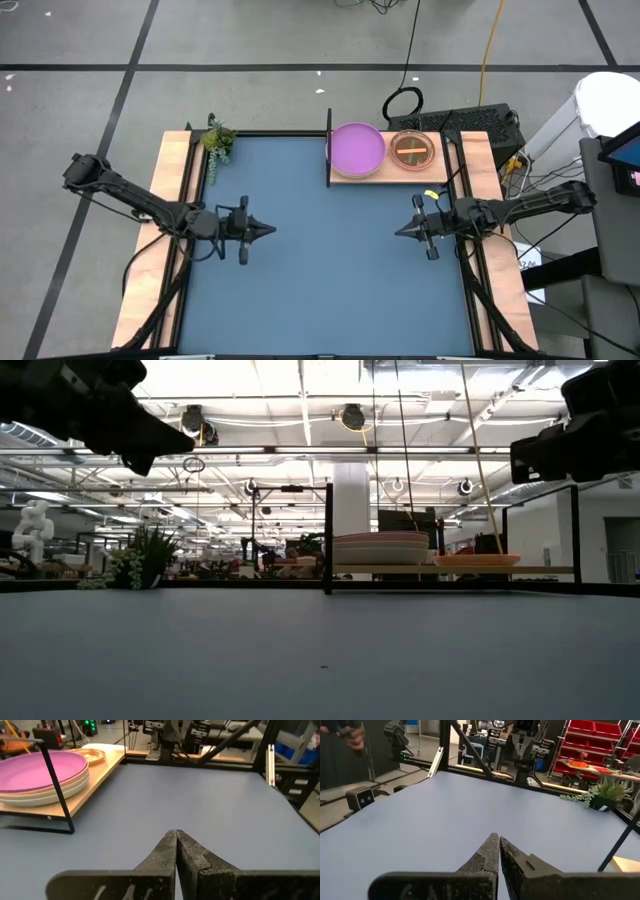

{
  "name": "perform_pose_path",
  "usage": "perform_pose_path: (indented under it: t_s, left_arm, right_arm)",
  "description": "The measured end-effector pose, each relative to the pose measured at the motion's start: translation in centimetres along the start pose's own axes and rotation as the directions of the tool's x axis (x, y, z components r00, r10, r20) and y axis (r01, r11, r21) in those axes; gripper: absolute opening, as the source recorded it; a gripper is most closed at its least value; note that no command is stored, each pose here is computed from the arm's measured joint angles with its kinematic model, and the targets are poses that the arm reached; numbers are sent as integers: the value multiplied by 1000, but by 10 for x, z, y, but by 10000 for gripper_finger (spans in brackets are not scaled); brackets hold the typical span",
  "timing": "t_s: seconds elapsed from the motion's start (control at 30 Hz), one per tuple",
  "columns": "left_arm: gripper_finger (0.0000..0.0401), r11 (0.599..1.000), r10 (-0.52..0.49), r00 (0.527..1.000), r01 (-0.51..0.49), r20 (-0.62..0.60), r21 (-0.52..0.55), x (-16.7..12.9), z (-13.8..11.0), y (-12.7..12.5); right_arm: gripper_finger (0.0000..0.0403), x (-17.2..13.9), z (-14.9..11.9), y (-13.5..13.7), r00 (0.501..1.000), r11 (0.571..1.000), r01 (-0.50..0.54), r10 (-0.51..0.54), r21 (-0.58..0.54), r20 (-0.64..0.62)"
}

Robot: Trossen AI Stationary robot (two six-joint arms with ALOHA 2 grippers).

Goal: Place and stack plates onto a shelf
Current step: Return to Home Position

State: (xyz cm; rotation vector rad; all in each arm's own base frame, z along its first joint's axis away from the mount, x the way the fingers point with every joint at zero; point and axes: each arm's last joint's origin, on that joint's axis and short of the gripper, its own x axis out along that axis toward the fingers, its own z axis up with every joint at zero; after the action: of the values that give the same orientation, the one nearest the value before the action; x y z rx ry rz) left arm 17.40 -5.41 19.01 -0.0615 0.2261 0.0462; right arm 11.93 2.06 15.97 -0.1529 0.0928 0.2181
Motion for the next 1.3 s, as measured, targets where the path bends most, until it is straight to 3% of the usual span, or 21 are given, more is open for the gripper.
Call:
perform_pose_path:
  t_s: [0.27, 0.4, 0.6, 0.77, 1.3]
  left_arm:
    - [3, 999, -20, 999, 19, 31, 50, -1, 3, -3]
    - [3, 989, -86, 996, 83, 21, 119, -2, 3, -6]
    - [3, 988, -128, 985, 116, 115, 107, -3, 12, -8]
    - [3, 993, -106, 971, 92, 212, 75, -4, 23, -4]
    - [3, 986, -159, 975, 149, 158, 72, -4, 17, -7]
  right_arm:
    - [0, 0, 0, -2, 999, 989, 51, -51, 142, -4]
    - [0, 0, 0, -1, 999, 981, 49, -48, 188, -9]
    - [0, 0, -6, -1, 997, 995, 47, -42, 89, -62]
    - [0, 0, -6, -1, 995, 997, 72, -70, 23, -71]
    - [0, 0, -6, 1, 998, 998, 0, 4, 62, -60]
